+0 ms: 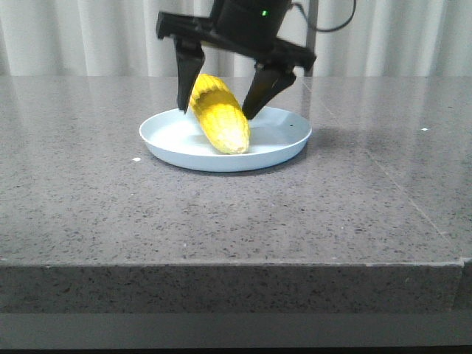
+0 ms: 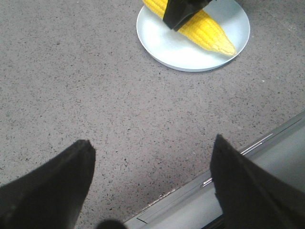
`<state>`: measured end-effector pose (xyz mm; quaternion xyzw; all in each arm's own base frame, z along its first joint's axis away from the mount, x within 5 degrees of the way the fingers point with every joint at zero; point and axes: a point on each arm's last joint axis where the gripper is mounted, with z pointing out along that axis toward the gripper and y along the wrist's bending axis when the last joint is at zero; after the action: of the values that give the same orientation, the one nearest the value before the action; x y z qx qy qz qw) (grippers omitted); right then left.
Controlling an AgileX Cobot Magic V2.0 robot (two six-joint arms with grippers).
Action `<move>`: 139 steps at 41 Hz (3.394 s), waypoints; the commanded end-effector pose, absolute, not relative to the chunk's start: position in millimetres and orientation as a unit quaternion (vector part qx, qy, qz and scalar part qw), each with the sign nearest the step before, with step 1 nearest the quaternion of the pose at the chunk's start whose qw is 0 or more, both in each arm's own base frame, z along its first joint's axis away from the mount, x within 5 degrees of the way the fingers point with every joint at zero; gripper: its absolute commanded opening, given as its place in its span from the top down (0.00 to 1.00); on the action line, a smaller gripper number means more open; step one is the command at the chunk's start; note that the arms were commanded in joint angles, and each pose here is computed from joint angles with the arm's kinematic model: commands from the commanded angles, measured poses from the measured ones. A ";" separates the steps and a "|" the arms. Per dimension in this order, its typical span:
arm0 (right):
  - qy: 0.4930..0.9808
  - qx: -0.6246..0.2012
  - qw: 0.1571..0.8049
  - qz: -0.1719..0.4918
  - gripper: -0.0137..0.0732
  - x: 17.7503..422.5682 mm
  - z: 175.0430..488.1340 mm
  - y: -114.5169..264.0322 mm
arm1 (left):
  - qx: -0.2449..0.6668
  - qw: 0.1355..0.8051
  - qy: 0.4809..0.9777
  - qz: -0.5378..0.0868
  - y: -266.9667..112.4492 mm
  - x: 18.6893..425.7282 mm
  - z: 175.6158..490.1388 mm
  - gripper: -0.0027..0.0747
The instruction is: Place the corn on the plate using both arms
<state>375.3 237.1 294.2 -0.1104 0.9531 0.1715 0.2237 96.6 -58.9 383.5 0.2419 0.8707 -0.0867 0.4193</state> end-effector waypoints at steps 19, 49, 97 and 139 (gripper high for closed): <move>0.873 -0.224 0.417 0.114 0.13 236.9 457.4 152.9 | 0.235 0.455 0.853 -0.100 -59.8 97.8 395.7 0.33; 0.840 -0.216 0.478 0.139 0.13 80.2 399.0 48.6 | 0.235 0.455 0.853 -0.100 -59.8 97.8 395.7 0.33; 0.813 -0.244 0.514 0.125 0.29 47.6 379.1 25.9 | 0.265 0.454 0.846 -0.088 -60.2 97.1 395.1 0.38; 0.813 -0.244 0.514 0.125 0.92 47.5 379.1 25.9 | 0.265 0.456 0.845 -0.089 -60.7 97.6 394.7 0.99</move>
<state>44.4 25.1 367.2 -0.2460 0.8352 0.1240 0.4760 96.5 -58.9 383.4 0.2673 0.8637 -0.0748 0.4206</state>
